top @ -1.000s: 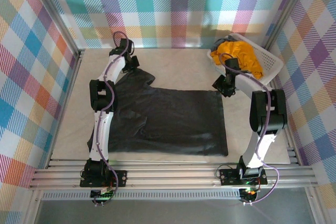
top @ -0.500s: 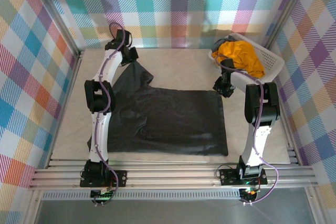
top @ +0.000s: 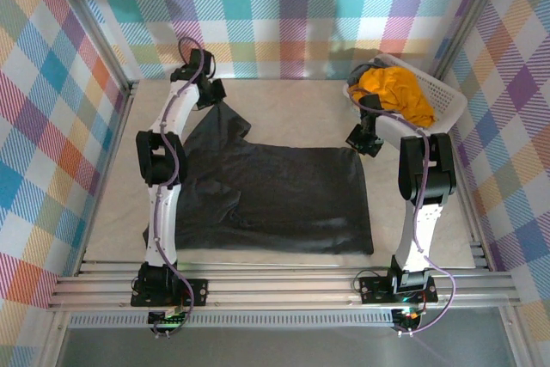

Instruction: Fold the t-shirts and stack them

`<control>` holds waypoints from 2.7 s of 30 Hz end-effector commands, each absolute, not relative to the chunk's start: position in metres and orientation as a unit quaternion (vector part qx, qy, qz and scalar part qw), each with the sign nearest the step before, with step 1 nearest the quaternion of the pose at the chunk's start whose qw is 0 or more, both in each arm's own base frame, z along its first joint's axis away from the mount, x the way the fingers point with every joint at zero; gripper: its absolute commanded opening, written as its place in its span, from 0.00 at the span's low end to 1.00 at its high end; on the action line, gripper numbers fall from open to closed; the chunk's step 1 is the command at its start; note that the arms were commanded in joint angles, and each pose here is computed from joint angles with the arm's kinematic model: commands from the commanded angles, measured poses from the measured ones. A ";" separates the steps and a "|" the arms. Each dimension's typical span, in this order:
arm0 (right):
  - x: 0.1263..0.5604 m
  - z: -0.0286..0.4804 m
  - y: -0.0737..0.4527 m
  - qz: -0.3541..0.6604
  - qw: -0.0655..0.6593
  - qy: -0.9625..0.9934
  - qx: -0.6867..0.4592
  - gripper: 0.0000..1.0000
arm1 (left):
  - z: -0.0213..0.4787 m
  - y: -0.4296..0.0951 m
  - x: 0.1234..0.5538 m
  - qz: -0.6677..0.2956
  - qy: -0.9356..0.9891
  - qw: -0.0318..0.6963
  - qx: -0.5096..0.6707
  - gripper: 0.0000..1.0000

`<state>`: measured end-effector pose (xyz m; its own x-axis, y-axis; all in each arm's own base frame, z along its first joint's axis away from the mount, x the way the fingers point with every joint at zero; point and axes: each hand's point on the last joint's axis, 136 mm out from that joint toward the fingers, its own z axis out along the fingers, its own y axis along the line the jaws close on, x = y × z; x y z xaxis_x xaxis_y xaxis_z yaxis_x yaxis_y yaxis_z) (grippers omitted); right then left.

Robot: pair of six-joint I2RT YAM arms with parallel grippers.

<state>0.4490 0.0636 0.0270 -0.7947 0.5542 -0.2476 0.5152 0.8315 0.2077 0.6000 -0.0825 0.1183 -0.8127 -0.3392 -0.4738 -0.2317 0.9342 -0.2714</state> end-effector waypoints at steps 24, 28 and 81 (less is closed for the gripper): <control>0.350 0.076 0.059 0.089 0.176 0.958 0.207 0.00 | 0.201 0.013 0.287 -0.008 0.906 0.328 -0.266 0.00; 0.335 0.074 0.052 0.076 0.167 0.959 0.216 0.00 | 0.190 0.029 0.258 0.030 0.902 0.321 -0.288 0.00; 0.238 0.047 0.058 0.095 0.097 0.953 0.270 0.03 | 0.103 0.051 0.183 0.064 0.845 0.256 -0.466 0.00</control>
